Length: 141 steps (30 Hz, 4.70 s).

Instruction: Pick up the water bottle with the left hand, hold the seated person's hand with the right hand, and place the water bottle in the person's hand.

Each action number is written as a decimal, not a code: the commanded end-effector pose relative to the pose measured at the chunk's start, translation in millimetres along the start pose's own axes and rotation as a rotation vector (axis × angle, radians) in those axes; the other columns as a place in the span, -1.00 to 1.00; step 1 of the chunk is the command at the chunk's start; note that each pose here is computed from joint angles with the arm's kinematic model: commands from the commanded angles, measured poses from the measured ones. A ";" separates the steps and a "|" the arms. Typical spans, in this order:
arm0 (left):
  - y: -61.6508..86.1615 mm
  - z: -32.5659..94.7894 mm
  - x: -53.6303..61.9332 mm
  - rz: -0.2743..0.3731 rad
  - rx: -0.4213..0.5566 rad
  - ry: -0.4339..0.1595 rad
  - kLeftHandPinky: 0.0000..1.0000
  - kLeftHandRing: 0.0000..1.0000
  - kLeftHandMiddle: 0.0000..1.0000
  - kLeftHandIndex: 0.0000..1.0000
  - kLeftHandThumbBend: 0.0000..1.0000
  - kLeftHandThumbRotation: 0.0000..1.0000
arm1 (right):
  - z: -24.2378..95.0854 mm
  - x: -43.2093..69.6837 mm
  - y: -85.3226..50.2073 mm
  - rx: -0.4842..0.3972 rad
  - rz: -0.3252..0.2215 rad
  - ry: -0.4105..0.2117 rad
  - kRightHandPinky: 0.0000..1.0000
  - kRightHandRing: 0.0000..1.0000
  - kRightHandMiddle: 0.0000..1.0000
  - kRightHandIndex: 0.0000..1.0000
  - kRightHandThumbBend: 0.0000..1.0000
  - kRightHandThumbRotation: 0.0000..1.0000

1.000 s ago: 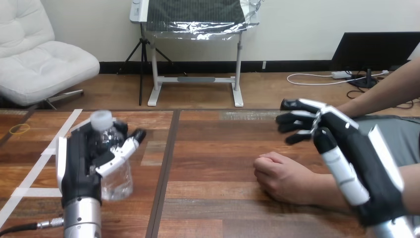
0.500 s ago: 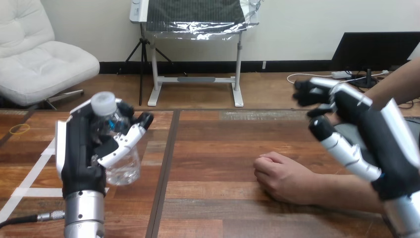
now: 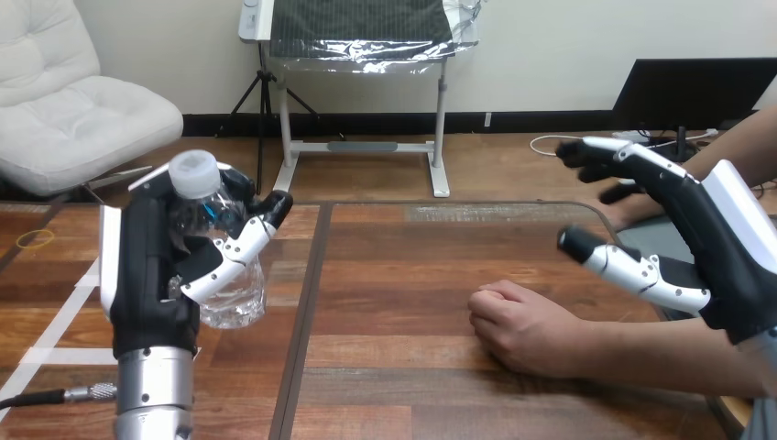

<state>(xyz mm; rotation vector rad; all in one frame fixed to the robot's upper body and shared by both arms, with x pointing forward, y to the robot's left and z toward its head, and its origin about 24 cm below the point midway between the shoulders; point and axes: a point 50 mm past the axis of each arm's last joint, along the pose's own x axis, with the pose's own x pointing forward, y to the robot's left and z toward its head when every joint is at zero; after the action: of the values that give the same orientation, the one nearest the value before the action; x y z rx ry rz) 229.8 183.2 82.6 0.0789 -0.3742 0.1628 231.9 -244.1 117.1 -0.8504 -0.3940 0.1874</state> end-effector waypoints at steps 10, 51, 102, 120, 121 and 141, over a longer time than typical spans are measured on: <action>-3.6 31.8 10.8 -0.030 -0.063 -0.156 -0.54 -0.43 -0.31 -0.27 0.08 -1.00 | -10.2 17.7 -24.1 -0.185 0.081 0.028 0.49 0.64 0.65 0.66 0.80 0.10; -2.9 44.2 8.2 -0.022 -0.114 -0.177 -0.58 -0.45 -0.33 -0.28 -0.03 -1.00 | -47.4 22.7 -30.2 -0.439 0.371 0.163 0.60 0.60 0.63 0.62 1.00 0.01; -3.4 41.1 6.7 -0.022 -0.129 -0.159 -0.59 -0.46 -0.33 -0.27 0.00 -1.00 | -68.3 26.0 5.5 -0.554 0.652 0.269 0.57 0.59 0.61 0.63 1.00 -0.40; -3.4 42.0 7.3 -0.027 -0.124 -0.173 -0.59 -0.46 -0.33 -0.28 0.00 -1.00 | -77.7 27.6 30.3 -0.596 0.732 0.287 0.48 0.56 0.60 0.62 1.00 -0.43; -3.3 42.1 7.3 -0.026 -0.120 -0.173 -0.59 -0.46 -0.33 -0.28 0.00 -1.00 | -78.2 27.7 31.6 -0.598 0.736 0.288 0.47 0.56 0.59 0.61 1.00 -0.44; -0.7 43.7 7.2 -0.020 -0.117 -0.183 -0.60 -0.47 -0.34 -0.28 0.03 -1.00 | -85.5 28.6 52.4 -0.607 0.791 0.347 0.22 0.53 0.57 0.58 1.00 -0.47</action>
<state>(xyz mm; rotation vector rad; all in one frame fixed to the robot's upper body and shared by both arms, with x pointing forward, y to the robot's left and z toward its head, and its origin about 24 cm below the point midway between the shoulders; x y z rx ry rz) 218.6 181.5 108.5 -0.0152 -0.4669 0.1279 292.0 -273.5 51.1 -1.6080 0.2311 0.6114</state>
